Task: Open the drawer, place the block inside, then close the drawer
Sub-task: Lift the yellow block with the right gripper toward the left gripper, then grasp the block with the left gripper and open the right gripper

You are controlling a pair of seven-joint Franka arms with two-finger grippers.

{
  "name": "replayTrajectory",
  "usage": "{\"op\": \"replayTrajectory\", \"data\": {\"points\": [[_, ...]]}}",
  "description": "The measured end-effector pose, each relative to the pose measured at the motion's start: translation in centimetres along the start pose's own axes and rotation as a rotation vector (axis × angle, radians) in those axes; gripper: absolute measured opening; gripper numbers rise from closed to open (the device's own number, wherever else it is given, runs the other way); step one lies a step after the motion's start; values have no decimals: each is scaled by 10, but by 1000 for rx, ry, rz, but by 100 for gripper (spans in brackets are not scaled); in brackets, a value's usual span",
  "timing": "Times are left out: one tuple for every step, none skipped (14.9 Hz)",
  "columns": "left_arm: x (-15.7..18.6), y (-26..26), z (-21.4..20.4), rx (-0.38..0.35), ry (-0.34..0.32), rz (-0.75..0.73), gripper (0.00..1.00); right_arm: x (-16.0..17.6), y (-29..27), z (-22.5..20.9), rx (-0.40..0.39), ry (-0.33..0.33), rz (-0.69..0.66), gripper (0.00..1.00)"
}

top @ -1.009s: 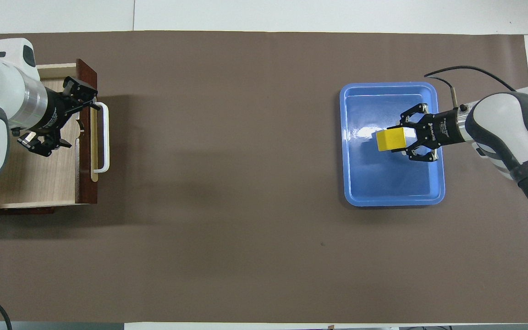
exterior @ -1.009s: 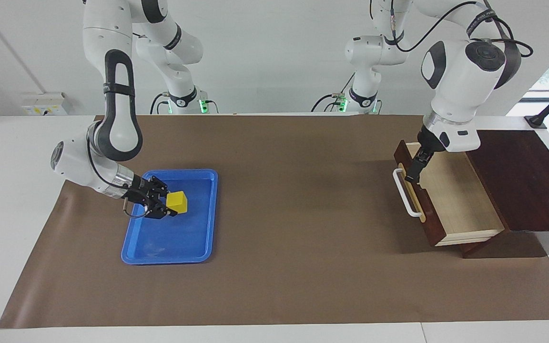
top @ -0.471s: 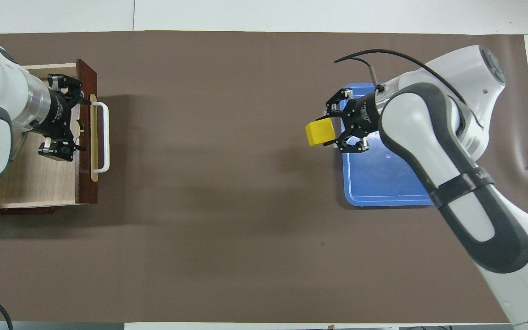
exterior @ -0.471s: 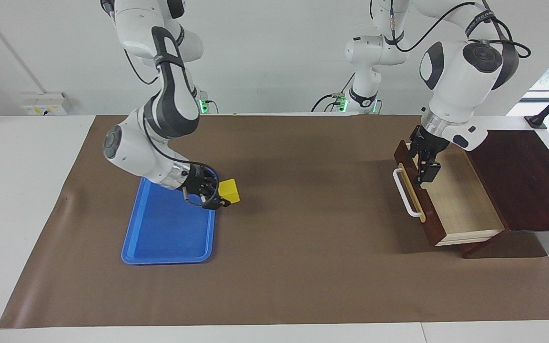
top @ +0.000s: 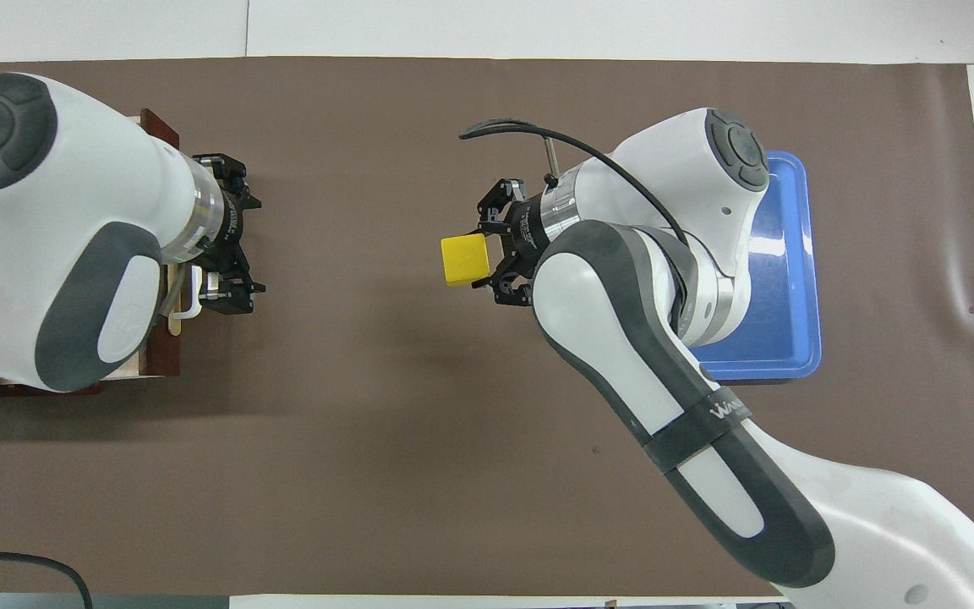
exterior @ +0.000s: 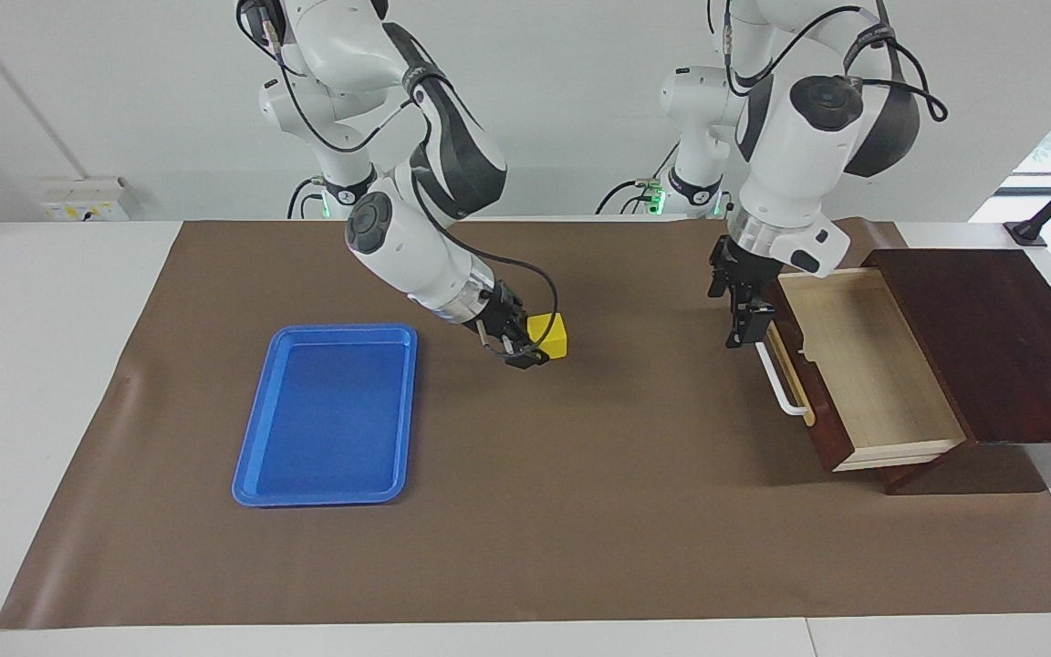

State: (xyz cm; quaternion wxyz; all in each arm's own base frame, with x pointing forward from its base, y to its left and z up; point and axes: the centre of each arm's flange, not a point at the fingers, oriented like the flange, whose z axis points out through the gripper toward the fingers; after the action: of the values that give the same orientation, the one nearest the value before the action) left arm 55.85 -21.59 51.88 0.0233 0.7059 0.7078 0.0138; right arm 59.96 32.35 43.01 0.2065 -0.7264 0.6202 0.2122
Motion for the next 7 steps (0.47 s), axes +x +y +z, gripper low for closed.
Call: {"op": "replayTrajectory", "data": {"points": [[-11, -2, 4, 2, -5, -25, 100, -9, -2, 4, 7, -2, 24, 56], [-19, -3, 9, 2, -12, -52, 100, -16, -4, 8, 9, -4, 45, 56], [-26, -2, 14, 1, -19, -70, 100, -22, -5, 14, 6, -5, 62, 56], [-34, -3, 19, 2, -25, -77, 100, -26, -5, 21, 1, -5, 77, 56], [-44, -6, 23, 8, -29, -84, 100, -31, -5, 28, 3, -4, 92, 56], [-55, -10, 26, 12, -32, -89, 100, -35, -5, 36, 11, -2, 105, 56], [-67, -14, 29, 14, -36, -87, 100, -38, -4, 43, 17, -1, 113, 56]]}}
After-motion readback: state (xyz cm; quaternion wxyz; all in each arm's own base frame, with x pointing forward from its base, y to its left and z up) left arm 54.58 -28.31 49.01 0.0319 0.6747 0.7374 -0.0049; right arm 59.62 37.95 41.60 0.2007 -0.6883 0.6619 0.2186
